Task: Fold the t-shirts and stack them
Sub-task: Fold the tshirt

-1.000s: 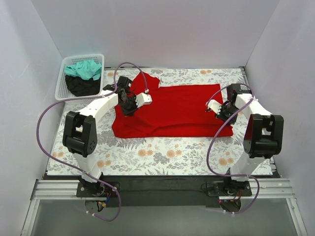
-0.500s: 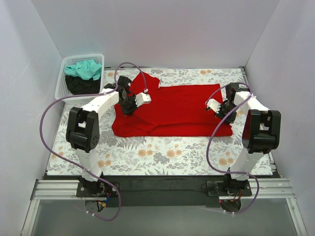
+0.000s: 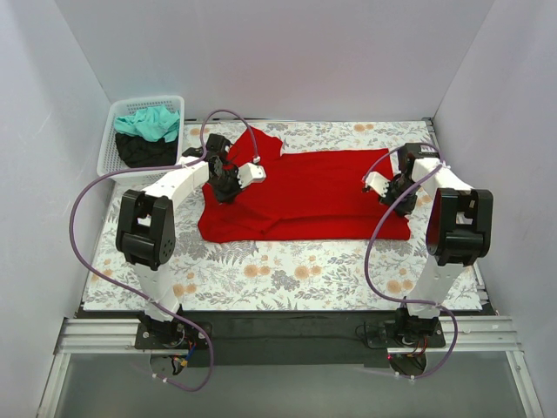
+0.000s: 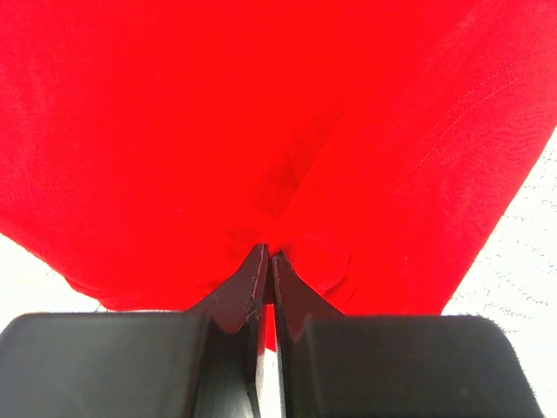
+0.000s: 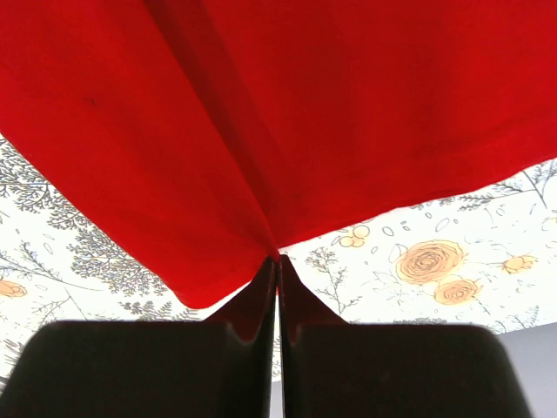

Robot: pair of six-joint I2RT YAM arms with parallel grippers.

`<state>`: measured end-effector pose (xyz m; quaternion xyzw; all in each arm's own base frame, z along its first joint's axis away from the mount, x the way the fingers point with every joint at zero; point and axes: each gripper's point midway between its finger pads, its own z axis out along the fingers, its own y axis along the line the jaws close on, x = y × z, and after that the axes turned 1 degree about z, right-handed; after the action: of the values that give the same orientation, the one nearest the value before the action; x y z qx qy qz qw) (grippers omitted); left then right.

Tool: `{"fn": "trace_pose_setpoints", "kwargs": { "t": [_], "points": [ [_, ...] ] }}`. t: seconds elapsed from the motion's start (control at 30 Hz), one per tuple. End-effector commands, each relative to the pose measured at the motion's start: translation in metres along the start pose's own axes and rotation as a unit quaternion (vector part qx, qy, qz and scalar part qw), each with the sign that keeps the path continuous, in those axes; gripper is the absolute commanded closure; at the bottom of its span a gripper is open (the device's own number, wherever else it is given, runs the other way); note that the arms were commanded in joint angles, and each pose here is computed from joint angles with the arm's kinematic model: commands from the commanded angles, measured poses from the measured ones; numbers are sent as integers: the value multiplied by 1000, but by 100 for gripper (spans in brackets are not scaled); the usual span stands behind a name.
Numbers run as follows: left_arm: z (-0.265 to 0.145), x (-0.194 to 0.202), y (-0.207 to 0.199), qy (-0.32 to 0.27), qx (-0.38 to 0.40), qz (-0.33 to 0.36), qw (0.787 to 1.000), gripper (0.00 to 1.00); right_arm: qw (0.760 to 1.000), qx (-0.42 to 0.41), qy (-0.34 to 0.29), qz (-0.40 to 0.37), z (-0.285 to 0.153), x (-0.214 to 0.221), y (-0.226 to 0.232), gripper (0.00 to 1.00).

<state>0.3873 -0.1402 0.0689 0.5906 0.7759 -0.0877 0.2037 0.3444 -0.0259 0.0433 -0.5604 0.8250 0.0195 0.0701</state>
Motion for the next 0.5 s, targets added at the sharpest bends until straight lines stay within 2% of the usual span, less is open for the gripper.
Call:
{"fn": "trace_pose_setpoints", "kwargs": {
  "t": [0.0,0.47],
  "points": [
    [-8,-7,9,-16,-13,7,1000,100,1000,5,8,-21,-10,2,-10,99],
    [-7,-7,12,-20,-22,2,1000,100,1000,4,14,-27,-5,-1,-16,99]
  ]
}}
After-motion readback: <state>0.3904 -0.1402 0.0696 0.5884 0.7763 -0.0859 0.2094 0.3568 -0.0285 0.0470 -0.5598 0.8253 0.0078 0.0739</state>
